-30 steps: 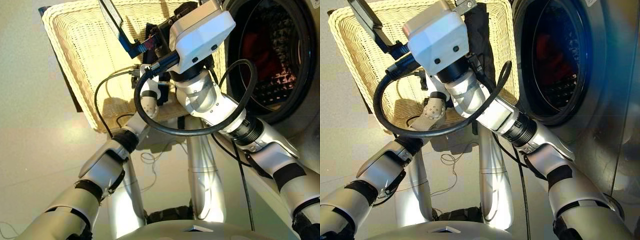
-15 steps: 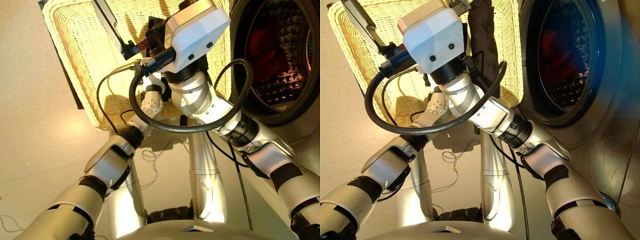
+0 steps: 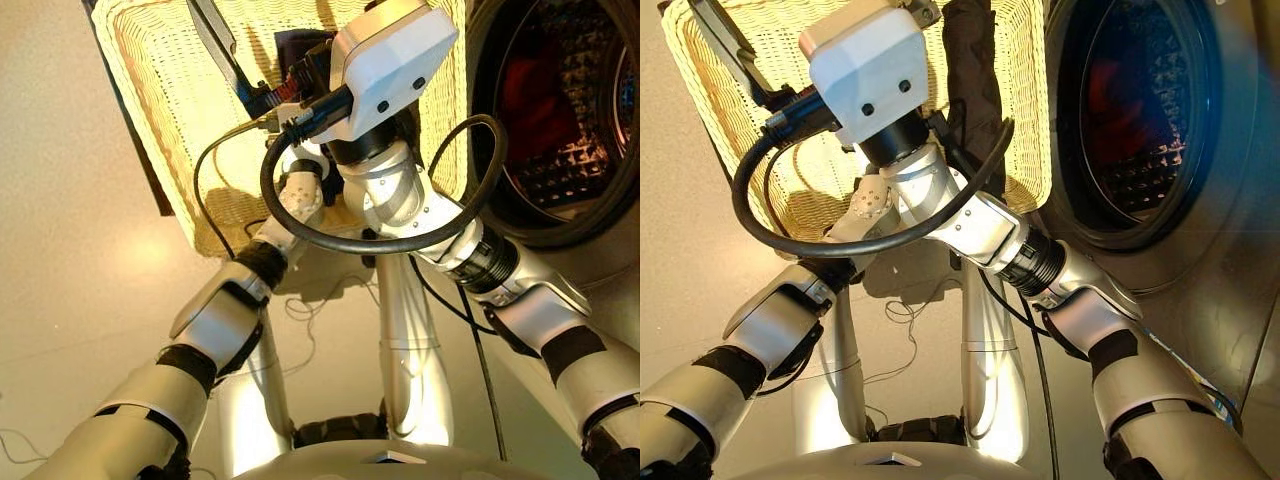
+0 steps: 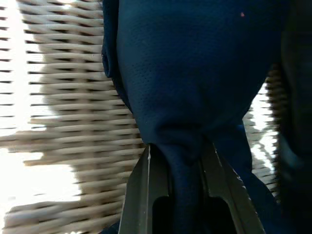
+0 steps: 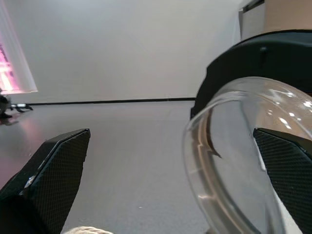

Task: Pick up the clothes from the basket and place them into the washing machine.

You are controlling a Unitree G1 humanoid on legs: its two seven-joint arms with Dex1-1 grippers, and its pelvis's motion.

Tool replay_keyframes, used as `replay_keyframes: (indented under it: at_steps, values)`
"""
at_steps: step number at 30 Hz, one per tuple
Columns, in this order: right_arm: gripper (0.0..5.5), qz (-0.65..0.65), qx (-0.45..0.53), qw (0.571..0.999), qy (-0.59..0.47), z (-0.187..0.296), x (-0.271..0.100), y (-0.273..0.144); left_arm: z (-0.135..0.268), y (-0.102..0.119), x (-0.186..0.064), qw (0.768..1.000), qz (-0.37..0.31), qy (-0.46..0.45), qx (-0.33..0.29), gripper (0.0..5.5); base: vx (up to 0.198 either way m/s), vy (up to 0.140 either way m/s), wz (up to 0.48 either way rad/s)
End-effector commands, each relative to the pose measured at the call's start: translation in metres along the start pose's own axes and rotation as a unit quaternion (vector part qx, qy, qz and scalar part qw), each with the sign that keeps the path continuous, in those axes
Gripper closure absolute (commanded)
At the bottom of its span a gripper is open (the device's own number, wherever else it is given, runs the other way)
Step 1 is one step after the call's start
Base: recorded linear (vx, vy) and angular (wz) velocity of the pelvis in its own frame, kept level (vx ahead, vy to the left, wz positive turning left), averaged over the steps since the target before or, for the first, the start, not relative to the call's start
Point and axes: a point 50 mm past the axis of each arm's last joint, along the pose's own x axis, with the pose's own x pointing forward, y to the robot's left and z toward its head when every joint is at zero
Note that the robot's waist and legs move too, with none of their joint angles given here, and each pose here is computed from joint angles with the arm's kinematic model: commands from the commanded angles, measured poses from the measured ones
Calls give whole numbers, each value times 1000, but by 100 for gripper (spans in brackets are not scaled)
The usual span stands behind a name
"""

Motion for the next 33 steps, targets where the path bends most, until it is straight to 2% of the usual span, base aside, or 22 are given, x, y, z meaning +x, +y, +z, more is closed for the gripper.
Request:
replay_keyframes:
  at_steps: [1,5,11,16,23,28,33]
  values:
    - [0,-29,45,998,-40,17,1,-11,-43,-10,-20,996,-2,85,-4,550,0,0,0]
    - [0,-66,1,998,2,4,-15,-39,-32,-2,-29,999,-24,38,-13,550,0,0,0]
    - [0,-118,-42,992,31,1,-39,-72,0,24,-47,997,-41,-56,-40,550,0,0,0]
    - [0,-119,-33,991,55,0,-58,-82,11,43,-66,993,-48,-103,-21,550,13,-1,27]
    - [0,-71,33,994,79,6,-75,-79,38,61,-89,977,-73,-194,46,550,93,8,46]
    - [0,4,80,993,88,11,-70,-68,56,64,-100,959,-99,-250,85,550,90,19,36]
    - [0,68,168,979,87,18,-60,-53,75,61,-113,938,-143,-296,108,550,0,0,0]
